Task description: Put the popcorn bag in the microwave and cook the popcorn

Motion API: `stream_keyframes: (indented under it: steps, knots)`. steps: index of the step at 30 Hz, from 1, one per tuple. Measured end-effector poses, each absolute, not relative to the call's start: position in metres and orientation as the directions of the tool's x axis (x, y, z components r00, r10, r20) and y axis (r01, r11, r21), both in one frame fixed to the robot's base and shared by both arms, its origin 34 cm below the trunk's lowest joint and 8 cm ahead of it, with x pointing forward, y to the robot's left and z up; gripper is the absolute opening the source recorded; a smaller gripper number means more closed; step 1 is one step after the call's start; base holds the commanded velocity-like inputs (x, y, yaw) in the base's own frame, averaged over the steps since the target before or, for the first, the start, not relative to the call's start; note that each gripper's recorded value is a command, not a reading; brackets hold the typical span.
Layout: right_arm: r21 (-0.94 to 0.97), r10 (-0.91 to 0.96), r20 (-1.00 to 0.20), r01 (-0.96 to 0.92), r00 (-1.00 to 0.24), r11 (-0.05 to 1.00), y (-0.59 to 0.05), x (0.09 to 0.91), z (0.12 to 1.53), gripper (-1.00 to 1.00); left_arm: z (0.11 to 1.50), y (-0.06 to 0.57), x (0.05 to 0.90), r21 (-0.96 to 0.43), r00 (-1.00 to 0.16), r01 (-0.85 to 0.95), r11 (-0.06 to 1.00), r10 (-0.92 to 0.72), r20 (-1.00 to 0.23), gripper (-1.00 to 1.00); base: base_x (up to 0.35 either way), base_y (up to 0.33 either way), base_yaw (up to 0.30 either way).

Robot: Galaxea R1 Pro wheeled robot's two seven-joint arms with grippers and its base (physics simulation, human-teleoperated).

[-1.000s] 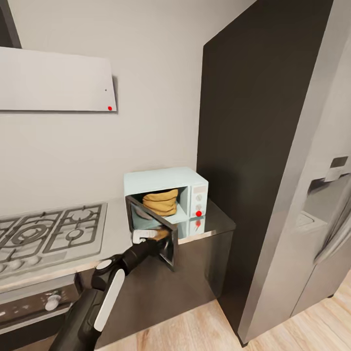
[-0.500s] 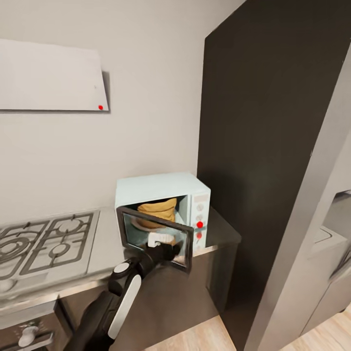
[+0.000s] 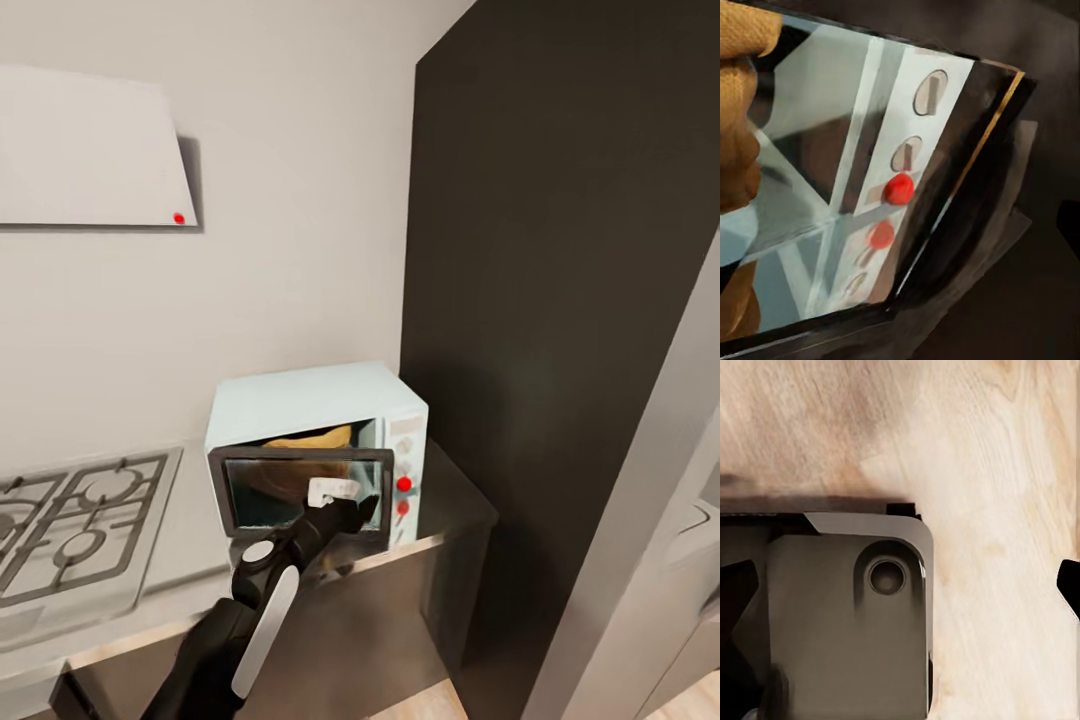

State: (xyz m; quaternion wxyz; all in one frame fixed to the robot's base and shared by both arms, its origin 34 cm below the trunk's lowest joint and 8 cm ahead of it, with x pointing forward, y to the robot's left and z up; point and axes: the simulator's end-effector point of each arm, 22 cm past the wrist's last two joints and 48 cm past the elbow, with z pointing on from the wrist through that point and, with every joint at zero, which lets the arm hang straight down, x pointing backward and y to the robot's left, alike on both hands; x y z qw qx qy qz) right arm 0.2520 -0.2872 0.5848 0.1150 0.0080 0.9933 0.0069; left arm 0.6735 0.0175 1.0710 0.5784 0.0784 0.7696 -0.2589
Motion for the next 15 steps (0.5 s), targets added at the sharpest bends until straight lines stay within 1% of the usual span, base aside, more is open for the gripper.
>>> stream_keyframes:
  steps: [15]
  knots:
    - [0.014,0.017,-0.229,0.014,-0.973,1.0,-0.2881,0.2521,0.5848,1.0,1.0702,0.0204,0.6745,-0.305,-0.318,0.416,0.857,-0.178,-0.931,1.0,0.226,-0.083,0.0]
